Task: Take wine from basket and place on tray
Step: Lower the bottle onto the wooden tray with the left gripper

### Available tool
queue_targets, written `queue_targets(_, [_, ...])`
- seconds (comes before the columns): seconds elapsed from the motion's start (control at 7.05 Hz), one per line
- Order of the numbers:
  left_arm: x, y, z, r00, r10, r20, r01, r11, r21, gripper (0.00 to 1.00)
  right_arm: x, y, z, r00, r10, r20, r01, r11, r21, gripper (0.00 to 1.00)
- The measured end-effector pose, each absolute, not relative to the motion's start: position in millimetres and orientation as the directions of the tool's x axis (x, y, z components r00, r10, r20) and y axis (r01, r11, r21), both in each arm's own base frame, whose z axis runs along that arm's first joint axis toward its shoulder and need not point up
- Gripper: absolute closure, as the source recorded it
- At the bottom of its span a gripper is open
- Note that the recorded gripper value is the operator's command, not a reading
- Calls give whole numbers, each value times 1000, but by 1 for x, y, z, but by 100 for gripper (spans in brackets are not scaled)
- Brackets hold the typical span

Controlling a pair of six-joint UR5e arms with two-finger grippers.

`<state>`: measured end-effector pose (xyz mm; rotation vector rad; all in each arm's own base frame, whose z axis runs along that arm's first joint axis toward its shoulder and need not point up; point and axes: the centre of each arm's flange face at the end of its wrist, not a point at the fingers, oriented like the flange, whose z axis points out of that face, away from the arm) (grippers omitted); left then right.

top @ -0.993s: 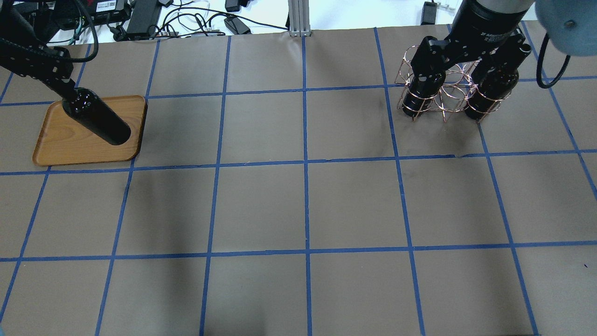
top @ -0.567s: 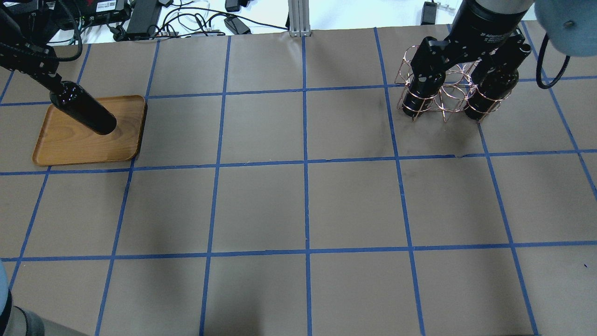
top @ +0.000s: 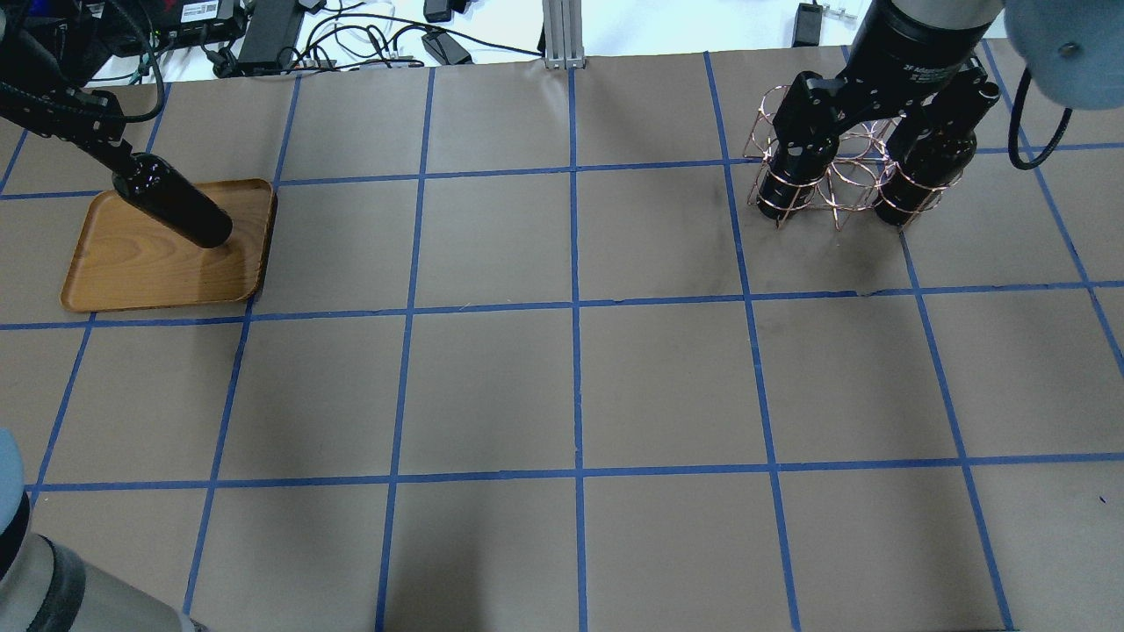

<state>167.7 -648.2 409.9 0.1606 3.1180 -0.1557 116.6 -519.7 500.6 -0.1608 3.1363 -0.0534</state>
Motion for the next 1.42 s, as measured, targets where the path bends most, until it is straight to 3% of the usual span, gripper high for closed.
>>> queue_targets(0.71, [181,-648,397,-996,85,-6,85,993,-84,100,116,-519,499,-995,-102,1,-102,994,-29,0])
queue_targets(0.85, [184,-648,394,-997,81,-7,81,994,-78,83,116,-519,498,-995,-102,0,-102,994,-27,0])
queue_targets(0.99, [185,-648,392,-997,79,-8,80,994,-73,52,116,-519,497,-995,-102,0,-102,994,-25,0])
queue_targets(1.28, [186,-647,391,-997,78,-7,79,994,-71,28,116,-519,497,-995,-102,1,-102,994,-28,0])
queue_targets(1.42, [186,-647,391,-997,78,-6,79,994,-71,24,116,-519,497,-995,-101,1,-101,994,-31,0])
